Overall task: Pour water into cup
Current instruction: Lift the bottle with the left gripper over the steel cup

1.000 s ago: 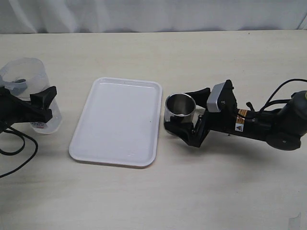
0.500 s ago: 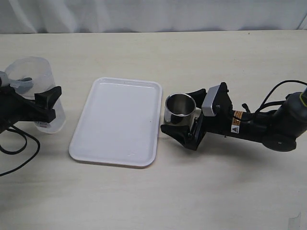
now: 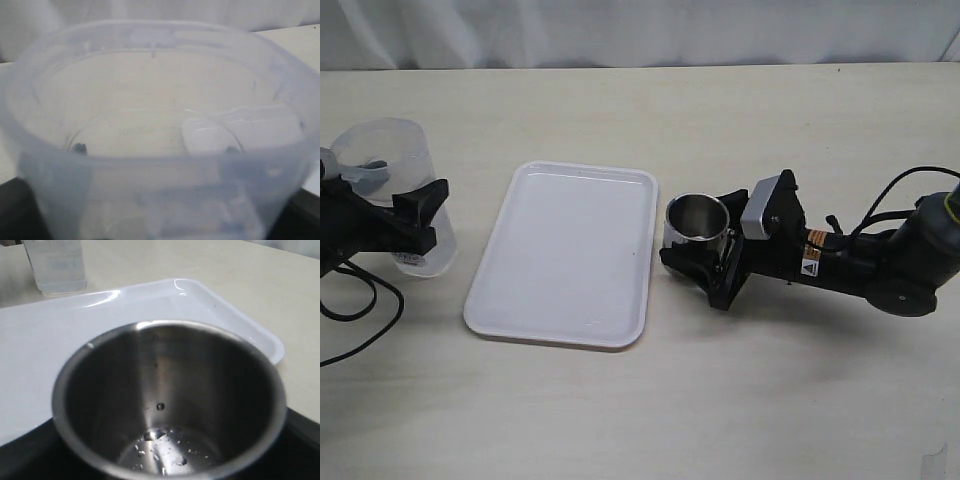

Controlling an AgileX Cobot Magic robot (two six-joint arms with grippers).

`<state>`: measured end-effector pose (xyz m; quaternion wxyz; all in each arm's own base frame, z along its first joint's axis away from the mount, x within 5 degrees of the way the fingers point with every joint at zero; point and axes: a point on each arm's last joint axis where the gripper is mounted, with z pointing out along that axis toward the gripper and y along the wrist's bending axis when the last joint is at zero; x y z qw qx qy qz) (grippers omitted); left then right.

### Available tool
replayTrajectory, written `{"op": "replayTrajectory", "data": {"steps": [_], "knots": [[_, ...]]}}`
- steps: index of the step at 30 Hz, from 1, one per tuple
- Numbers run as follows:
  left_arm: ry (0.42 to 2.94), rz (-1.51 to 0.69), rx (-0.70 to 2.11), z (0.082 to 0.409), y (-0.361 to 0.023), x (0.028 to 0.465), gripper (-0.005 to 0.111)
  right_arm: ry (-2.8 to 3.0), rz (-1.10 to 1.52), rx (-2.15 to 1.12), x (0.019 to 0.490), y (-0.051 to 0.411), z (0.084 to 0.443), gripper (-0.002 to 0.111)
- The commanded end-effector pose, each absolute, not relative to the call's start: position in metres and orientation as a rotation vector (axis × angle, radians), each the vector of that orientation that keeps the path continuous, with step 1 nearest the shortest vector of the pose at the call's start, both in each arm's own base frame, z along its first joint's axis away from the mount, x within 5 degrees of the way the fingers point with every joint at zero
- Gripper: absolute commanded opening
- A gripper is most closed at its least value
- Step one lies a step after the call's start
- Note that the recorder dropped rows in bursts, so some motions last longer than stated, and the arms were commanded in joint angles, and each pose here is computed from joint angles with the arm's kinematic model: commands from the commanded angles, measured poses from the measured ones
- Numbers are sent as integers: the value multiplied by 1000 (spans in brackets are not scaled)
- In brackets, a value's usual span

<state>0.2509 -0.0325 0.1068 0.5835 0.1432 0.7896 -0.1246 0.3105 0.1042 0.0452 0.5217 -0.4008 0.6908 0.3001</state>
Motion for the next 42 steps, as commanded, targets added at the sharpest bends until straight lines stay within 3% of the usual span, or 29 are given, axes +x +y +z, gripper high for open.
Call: {"op": "replayTrajectory", "data": {"steps": [1, 4, 6, 15, 33, 42], "knots": [[1797, -303, 327, 112, -33, 254, 0, 1637, 722, -963, 311, 105, 46, 48], [1779, -328, 372, 113, -37, 256, 0, 1636, 725, -968, 311, 105, 46, 15], [1746, -383, 436, 117, -43, 261, 0, 1630, 741, -991, 309, 106, 46, 4], [1628, -439, 495, 137, -55, 291, 0, 1621, 750, -1010, 307, 107, 46, 4], [1664, -375, 889, 168, -165, 336, 0, 1621, 750, -1010, 307, 107, 46, 4], [1615, -304, 1072, 180, -199, 336, 0, 1621, 750, -1010, 307, 107, 46, 4]]}}
